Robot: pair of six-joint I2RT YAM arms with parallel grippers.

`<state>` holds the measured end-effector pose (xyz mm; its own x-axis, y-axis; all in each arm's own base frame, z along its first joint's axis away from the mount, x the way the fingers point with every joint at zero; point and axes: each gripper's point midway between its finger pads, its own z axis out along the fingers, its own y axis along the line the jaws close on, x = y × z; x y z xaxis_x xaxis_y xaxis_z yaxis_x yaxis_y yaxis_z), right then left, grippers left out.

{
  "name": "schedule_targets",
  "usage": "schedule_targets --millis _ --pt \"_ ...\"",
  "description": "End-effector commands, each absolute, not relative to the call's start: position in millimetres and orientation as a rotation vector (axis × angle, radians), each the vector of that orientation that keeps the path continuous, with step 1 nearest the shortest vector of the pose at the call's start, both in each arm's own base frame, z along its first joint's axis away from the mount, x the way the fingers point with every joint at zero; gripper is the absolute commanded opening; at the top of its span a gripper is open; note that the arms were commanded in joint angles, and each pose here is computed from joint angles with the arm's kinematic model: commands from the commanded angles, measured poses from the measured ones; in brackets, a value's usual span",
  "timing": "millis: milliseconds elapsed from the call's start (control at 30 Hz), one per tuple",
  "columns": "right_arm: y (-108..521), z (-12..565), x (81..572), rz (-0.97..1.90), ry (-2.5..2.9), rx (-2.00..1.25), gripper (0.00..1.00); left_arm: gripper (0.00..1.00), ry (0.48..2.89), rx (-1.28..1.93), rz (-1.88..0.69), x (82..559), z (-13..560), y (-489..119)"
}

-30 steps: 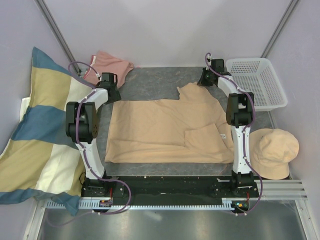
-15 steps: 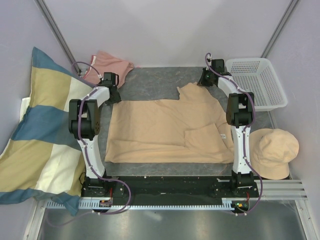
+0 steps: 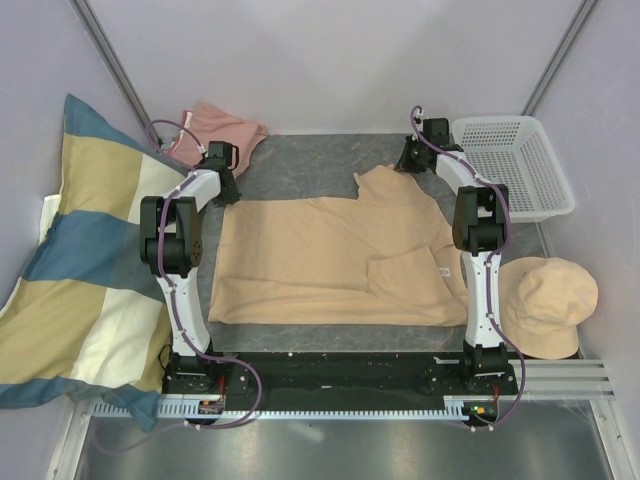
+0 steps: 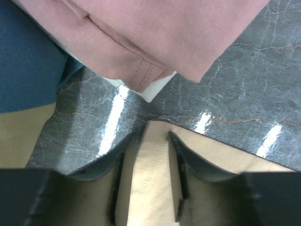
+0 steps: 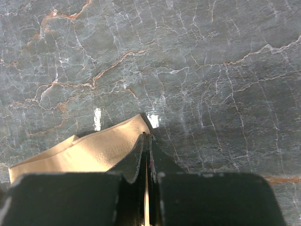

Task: Fold and stack the t-shirts
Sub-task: Grap the side of the flattened tshirt furthest away from the robot with both arms

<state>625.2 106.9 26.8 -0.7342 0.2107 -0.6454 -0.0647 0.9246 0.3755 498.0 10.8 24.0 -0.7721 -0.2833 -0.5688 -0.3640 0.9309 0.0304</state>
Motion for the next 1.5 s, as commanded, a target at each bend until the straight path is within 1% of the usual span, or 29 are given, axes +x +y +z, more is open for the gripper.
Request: schedule_targets --millis 0,33,67,100,267,367,600,800,967,1000,1033,1100,1167,1300,1467 --pt "106.4 19.1 609.8 0.498 2.407 0.101 0.00 0.22 2.516 -0.417 0.225 503.1 21.3 16.9" --pt "105.4 18.5 609.6 0.497 2.409 0.101 0.00 0.14 2.511 -0.417 0.225 504.4 22.9 17.1" --pt "105.4 17.6 609.4 0.497 2.410 0.102 0.00 0.04 2.513 -0.420 0.228 503.8 22.6 17.3" --pt "106.3 17.8 609.6 0.498 2.409 0.100 0.00 0.02 2.514 -0.420 0.230 503.6 21.9 17.6" --pt "106.0 21.6 610.2 0.502 2.403 0.100 0.00 0.02 2.511 -0.425 0.232 502.9 23.8 18.0" --pt "105.6 34.3 611.3 0.499 2.383 0.099 0.00 0.02 2.510 -0.430 0.227 500.5 24.9 17.4" --pt "102.7 98.5 614.9 0.484 2.277 0.076 0.00 0.02 2.482 -0.456 0.167 493.9 38.8 11.2" --pt "95.3 144.8 602.4 0.463 2.218 0.075 0.00 0.02 2.442 -0.465 0.115 490.3 62.7 6.3" --pt "92.0 149.5 583.6 0.450 2.236 0.088 0.00 0.02 2.411 -0.474 0.053 486.7 81.5 -0.6" --pt "90.4 158.6 579.8 0.441 2.224 0.088 0.00 0.02 2.416 -0.478 0.045 483.0 81.2 -1.7" --pt "88.9 149.9 572.3 0.433 2.249 0.096 0.00 0.02 2.397 -0.484 0.036 482.3 89.7 -1.9" --pt "83.7 159.4 564.2 0.404 2.240 0.111 0.00 0.02 2.397 -0.490 0.032 477.1 91.3 -1.7" --pt "80.4 150.8 551.9 0.381 2.268 0.128 0.00 0.02 2.384 -0.493 0.019 473.9 98.3 -3.3" --pt "70.5 146.9 521.7 0.335 2.301 0.177 0.00 0.02 2.395 -0.516 -0.004 458.9 96.5 -6.1" --pt "54.1 143.7 498.5 0.241 2.320 0.264 0.00 0.02 2.408 -0.528 0.010 450.9 91.6 -4.4"
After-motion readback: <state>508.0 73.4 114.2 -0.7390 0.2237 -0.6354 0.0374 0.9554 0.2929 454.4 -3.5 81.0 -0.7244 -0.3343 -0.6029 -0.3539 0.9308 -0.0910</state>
